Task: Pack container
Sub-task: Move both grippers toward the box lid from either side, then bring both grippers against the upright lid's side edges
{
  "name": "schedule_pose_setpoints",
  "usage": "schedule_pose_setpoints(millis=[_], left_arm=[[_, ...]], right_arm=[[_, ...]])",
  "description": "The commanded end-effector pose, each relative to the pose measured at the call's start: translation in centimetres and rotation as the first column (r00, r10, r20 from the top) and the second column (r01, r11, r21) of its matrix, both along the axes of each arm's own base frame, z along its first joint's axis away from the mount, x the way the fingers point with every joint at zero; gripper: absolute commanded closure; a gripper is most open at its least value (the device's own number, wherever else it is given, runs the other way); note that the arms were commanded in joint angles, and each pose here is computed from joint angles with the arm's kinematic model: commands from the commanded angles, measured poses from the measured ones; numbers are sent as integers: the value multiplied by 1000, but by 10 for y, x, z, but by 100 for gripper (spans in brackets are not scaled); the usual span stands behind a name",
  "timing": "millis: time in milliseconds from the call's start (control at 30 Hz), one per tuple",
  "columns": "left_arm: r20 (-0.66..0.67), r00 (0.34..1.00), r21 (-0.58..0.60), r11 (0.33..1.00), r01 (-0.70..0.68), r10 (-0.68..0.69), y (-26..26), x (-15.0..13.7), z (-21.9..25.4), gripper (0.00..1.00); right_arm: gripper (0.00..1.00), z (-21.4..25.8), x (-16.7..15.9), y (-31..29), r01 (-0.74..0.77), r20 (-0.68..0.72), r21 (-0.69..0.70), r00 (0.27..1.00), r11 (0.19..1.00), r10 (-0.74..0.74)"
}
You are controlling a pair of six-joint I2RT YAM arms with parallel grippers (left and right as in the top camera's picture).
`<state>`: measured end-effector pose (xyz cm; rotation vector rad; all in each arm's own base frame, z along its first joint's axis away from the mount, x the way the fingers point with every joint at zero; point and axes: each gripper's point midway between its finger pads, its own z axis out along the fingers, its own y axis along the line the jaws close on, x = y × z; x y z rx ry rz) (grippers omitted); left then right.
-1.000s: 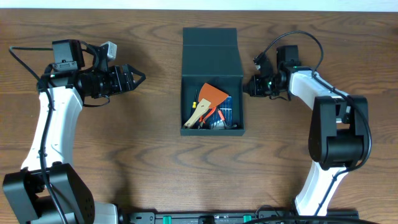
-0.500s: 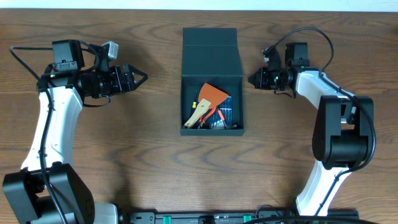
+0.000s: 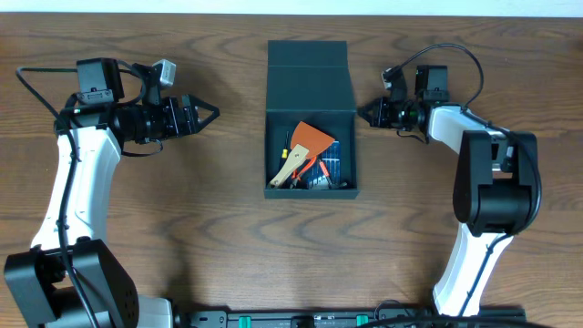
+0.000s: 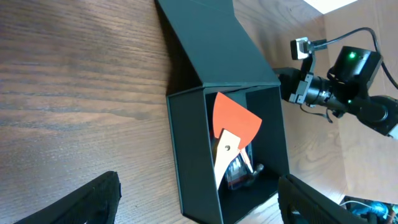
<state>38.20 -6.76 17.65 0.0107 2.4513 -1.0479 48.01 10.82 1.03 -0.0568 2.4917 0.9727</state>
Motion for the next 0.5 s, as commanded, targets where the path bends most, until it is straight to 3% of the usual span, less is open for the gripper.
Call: schedule_pose_setpoints(millis=[0,467], left_arm=[[13,1000,-9,1000,11,-11,0,2,3,21],[14,1000,-9,1000,11,-11,0,2,3,21]], right_arm=[[99,-7,-2,4,-3,-25,46,1000,999,5],[99,-2,6,12,-43,42,95,998,995,39]])
